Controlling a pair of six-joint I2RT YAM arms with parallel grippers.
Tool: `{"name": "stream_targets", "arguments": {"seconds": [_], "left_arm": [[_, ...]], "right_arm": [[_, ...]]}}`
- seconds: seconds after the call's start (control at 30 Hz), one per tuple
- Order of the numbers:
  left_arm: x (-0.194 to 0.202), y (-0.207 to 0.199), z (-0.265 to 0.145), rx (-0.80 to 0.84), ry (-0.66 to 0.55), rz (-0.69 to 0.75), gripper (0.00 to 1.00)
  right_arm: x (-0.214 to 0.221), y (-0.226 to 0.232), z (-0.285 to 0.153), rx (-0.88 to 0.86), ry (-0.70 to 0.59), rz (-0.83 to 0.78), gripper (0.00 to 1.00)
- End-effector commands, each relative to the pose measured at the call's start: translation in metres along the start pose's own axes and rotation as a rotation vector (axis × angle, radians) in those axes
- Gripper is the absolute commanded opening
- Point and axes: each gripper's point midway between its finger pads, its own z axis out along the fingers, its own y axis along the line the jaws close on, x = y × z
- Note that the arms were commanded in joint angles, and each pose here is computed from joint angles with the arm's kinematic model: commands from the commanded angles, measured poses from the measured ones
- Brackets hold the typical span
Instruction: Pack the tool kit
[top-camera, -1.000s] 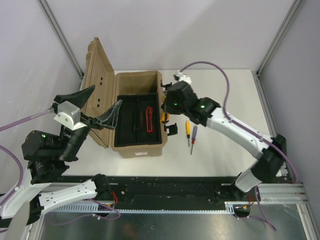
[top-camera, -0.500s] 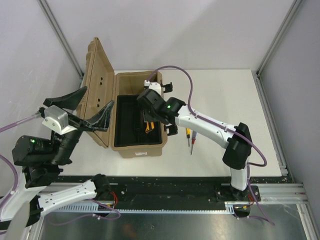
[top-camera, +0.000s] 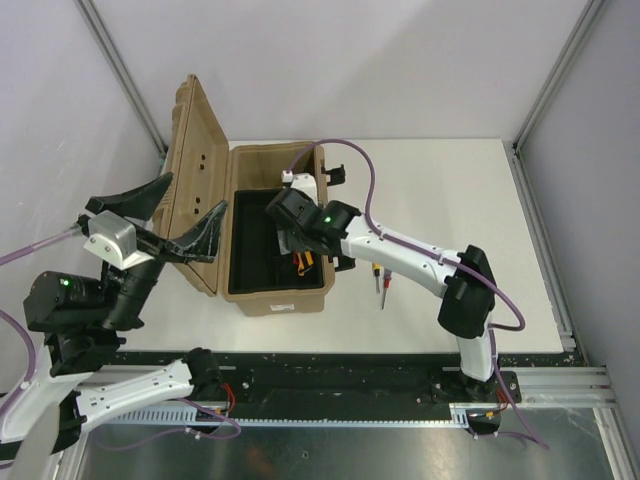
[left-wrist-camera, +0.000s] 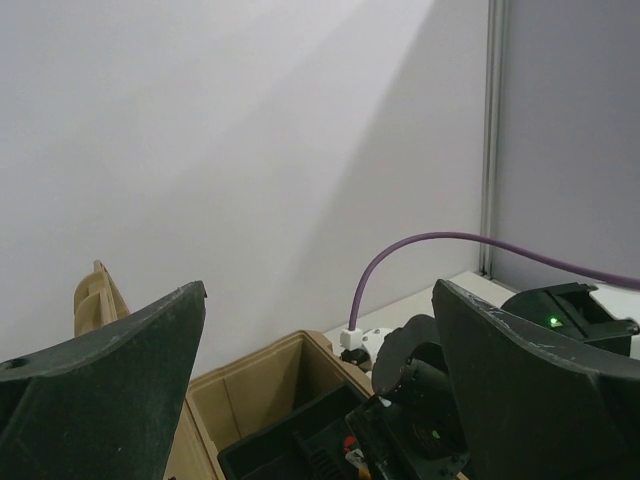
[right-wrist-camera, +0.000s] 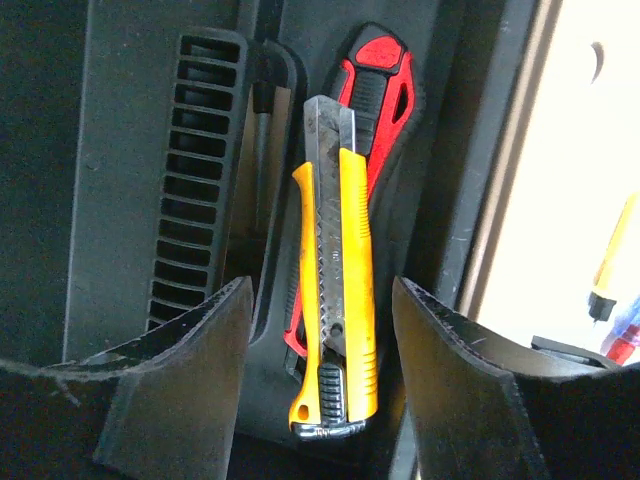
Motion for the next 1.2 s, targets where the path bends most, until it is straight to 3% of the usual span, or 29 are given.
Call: {"name": "stream_targets", "arguments": {"seconds": [0.0,0.27,0.4,0.57,0.77,1.17], "left_arm": [[-0.018,0.011,-0.002,-0.034,-0.050,-0.009,0.99],[-0.022,0.013,-0.004,-0.037,-0.058,-0.014,1.00],[-0.021,0.013,-0.003,-0.036,-0.057,-0.015,1.00],[-0.020,0.011,-0.001,-0.032,-0.052,-0.014,0.99],[-0.020,0.010,0.000,-0.029,-0.052,-0.013,0.99],[-0.020,0.014,-0.004,-0.041,-0.054,-0.012,1.00]], "right_arm": [[-0.050,-0.002,-0.042,-0.013,-0.164,0.042,0.63],[-0.073,-0.077,-0.069,0.125,-0.277,0.176,0.61],[-0.041,-0.134,-0.050,0.191,-0.189,0.280,0.59],[0.008,-0.181,-0.025,0.294,-0.042,0.304,0.48],[0.049,-0.204,0.009,0.349,0.080,0.316,0.40],[0.105,-0.235,0.056,0.392,0.221,0.347,0.37]]}}
